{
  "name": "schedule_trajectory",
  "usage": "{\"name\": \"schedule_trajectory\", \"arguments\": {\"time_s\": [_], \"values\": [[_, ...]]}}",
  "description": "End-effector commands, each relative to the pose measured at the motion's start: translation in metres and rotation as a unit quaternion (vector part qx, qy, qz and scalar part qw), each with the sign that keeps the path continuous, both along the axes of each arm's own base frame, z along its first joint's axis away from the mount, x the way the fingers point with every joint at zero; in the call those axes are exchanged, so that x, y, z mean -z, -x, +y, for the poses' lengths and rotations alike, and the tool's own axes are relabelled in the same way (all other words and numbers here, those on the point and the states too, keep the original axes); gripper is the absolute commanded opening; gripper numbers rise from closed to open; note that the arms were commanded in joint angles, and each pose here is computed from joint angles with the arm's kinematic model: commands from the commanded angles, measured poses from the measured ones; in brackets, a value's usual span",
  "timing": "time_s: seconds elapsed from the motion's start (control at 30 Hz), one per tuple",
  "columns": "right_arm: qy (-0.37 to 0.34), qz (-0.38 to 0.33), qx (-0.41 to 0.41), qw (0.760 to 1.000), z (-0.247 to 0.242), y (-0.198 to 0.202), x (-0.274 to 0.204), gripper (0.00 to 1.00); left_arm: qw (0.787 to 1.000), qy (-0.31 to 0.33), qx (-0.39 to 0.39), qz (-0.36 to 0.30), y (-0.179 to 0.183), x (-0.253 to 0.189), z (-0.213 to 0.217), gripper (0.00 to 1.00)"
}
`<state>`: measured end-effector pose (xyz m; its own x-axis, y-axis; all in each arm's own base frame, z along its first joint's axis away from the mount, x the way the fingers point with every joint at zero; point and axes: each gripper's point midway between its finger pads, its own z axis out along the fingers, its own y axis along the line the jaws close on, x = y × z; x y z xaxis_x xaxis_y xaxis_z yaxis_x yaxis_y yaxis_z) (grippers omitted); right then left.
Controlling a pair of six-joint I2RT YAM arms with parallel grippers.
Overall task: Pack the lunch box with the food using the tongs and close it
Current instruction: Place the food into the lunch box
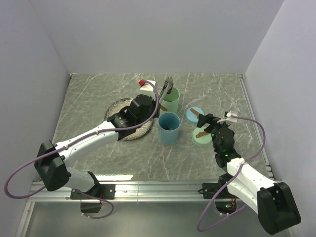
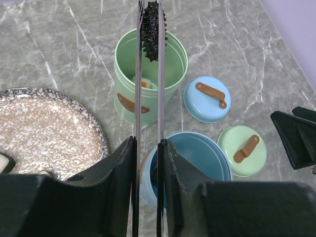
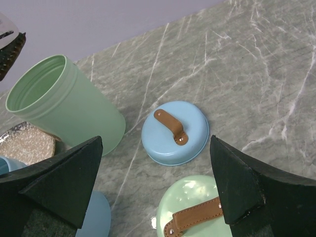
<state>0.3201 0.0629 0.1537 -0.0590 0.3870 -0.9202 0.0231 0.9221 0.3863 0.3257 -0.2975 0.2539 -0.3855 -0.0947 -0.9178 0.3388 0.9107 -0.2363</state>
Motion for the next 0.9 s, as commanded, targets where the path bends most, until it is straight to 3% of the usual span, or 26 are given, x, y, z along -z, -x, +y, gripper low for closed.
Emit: {"name": "schedule_trajectory", "arguments": {"time_s": [0.0, 0.4, 0.87], "values": [[-0.011, -0.039, -0.006, 0.999, 0.006, -0.009, -0.030, 0.96, 0.999, 0.033, 0.016, -0.033, -0.008, -0.030, -0.014, 0.21], [-0.013, -0.038, -0.013, 0.999, 0.009, -0.011, -0.029, 0.96, 0.999, 0.027, 0.017, -0.015, -0.005, -0.015, -0.013, 0.21], [-0.012, -0.030, -0.017, 0.999, 0.012, -0.015, -0.024, 0.96, 1.000, 0.021, 0.017, -0.004, 0.001, -0.009, -0.009, 0.38]]}}
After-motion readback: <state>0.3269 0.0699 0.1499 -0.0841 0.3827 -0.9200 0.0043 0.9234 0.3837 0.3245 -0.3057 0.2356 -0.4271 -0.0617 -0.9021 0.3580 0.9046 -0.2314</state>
